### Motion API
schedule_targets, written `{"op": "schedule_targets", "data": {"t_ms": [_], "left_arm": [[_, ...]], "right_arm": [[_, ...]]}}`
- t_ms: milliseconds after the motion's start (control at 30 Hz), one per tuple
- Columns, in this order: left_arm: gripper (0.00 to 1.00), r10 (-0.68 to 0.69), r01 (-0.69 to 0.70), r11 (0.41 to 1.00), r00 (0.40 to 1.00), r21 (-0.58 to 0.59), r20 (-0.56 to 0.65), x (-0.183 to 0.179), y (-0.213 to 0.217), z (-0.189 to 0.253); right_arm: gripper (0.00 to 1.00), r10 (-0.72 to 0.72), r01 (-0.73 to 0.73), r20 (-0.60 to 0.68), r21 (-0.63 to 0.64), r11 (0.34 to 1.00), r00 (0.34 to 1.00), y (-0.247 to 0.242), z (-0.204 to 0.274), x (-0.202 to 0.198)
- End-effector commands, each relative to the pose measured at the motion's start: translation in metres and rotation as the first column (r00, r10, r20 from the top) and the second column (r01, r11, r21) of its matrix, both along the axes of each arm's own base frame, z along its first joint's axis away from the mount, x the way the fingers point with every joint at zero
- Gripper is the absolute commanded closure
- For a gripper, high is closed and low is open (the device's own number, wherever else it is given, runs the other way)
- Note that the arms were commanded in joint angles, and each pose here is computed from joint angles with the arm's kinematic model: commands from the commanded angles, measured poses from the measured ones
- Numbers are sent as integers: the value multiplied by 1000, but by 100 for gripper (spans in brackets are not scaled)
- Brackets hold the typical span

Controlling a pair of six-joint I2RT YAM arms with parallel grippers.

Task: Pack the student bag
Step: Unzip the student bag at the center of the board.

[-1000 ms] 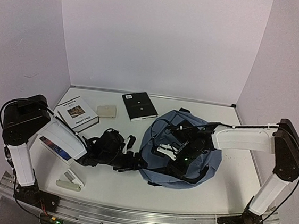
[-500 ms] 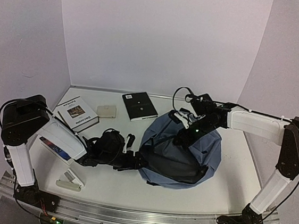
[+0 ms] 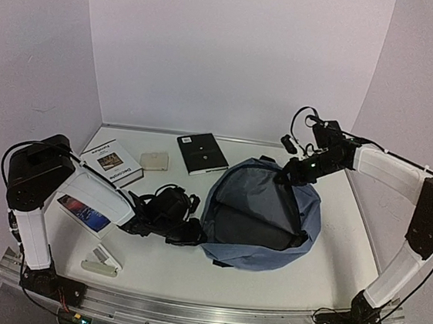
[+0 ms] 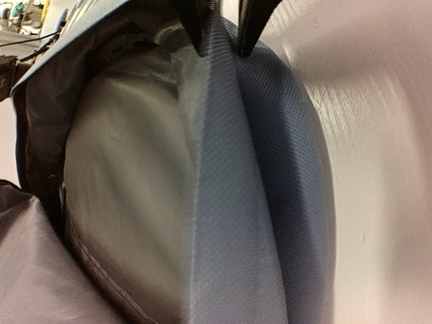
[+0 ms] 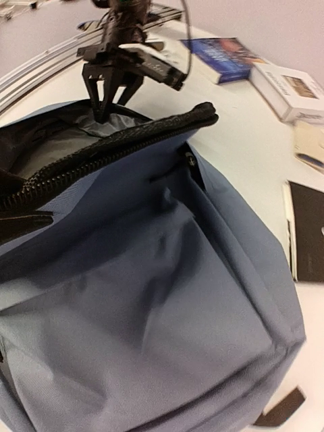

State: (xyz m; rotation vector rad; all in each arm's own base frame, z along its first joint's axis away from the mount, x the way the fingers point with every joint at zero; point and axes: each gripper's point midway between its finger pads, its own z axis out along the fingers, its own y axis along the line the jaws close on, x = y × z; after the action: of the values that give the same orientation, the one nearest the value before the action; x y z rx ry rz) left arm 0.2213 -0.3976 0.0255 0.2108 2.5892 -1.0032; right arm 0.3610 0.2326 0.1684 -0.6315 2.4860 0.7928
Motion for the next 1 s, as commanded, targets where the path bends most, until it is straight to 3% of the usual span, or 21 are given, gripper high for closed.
{"op": "schedule_targets", "data": {"t_ms": [0, 67, 267, 400, 600, 800, 967], "left_arm": [[94, 37, -38, 988, 999, 148, 8, 12, 18, -10], [99, 68, -68, 980, 998, 189, 6, 26, 30, -11], [100, 107, -110, 961, 994, 253, 26, 69, 60, -6], [100, 78, -93, 943, 995, 320, 59, 87, 66, -2], [92, 24, -46, 935, 997, 351, 69, 96, 57, -3], [90, 10, -33, 925, 998, 377, 62, 94, 63, -7], [91, 15, -39, 923, 998, 382, 64, 98, 68, -8]], "right_arm": [[100, -76, 62, 97, 136, 989, 992, -15, 57, 6], [100, -74, 62, 74, 153, 986, 995, -18, 54, -6], [100, 17, 4, -66, 309, 951, 998, -5, 44, -55], [100, 2, 16, -49, 361, 933, 999, -2, 61, -55], [100, -137, 111, 99, 230, 967, 986, -21, 64, 5], [100, -246, 234, 146, 91, 968, 958, -77, 26, 75], [100, -220, 226, 119, -37, 973, 968, -100, -31, 80]]}}
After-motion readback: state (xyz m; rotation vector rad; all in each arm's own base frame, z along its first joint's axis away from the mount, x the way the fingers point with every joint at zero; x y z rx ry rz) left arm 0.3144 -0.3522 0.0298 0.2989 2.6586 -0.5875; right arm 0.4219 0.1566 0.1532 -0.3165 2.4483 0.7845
